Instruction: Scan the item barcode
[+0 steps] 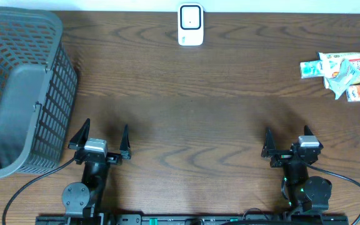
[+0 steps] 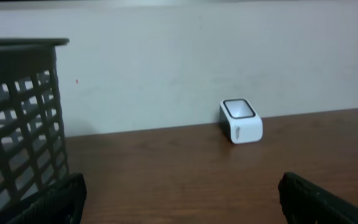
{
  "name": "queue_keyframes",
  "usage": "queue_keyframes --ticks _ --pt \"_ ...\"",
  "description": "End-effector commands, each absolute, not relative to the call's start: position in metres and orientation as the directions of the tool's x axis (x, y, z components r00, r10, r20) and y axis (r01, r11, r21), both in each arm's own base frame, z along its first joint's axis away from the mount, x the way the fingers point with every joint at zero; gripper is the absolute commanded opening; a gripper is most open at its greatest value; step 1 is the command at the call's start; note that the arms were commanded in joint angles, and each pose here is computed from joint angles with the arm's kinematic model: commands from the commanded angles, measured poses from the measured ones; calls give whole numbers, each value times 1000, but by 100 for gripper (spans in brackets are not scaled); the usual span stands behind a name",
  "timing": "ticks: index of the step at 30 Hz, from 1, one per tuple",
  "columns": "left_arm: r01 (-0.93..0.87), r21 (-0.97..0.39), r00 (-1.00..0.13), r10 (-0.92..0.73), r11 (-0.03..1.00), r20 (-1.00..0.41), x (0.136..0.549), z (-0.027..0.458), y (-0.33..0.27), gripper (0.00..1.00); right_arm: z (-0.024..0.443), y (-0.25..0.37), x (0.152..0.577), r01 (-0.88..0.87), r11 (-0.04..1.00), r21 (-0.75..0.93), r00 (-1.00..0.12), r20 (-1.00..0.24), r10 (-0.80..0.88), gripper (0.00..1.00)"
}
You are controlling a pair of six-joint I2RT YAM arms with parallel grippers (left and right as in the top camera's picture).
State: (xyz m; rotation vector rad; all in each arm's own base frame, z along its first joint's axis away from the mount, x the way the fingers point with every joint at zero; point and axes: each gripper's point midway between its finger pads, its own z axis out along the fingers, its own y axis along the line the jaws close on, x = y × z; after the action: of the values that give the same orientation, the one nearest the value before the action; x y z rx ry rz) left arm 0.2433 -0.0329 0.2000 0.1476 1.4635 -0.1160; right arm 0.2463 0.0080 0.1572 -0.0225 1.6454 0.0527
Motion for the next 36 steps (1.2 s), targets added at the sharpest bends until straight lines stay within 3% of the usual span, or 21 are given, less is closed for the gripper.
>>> queue_keyframes --ticks 1,10,12,15,24,36 --pt "143 42 114 26 989 -993 243 201 -28 98 157 10 246 -51 999 17 -74 -997 13 99" --pt "107 9 -107 20 994 -994 244 148 -18 98 157 10 246 -51 999 17 -74 -997 13 99" --pt "47 -64 -151 -57 997 -987 244 138 -10 98 157 10 246 -51 999 17 -74 -997 13 99" --pt "-11 -133 -149 -133 991 -980 244 138 -1 98 157 10 246 -51 999 17 -74 -997 13 99" --pt "-8 -131 -152 -131 991 -980 244 137 -2 98 157 10 246 -51 999 17 -74 -997 13 99" --pt "39 -27 -151 -21 999 -988 244 137 -7 98 157 10 246 -51 999 17 -74 -997 13 99"
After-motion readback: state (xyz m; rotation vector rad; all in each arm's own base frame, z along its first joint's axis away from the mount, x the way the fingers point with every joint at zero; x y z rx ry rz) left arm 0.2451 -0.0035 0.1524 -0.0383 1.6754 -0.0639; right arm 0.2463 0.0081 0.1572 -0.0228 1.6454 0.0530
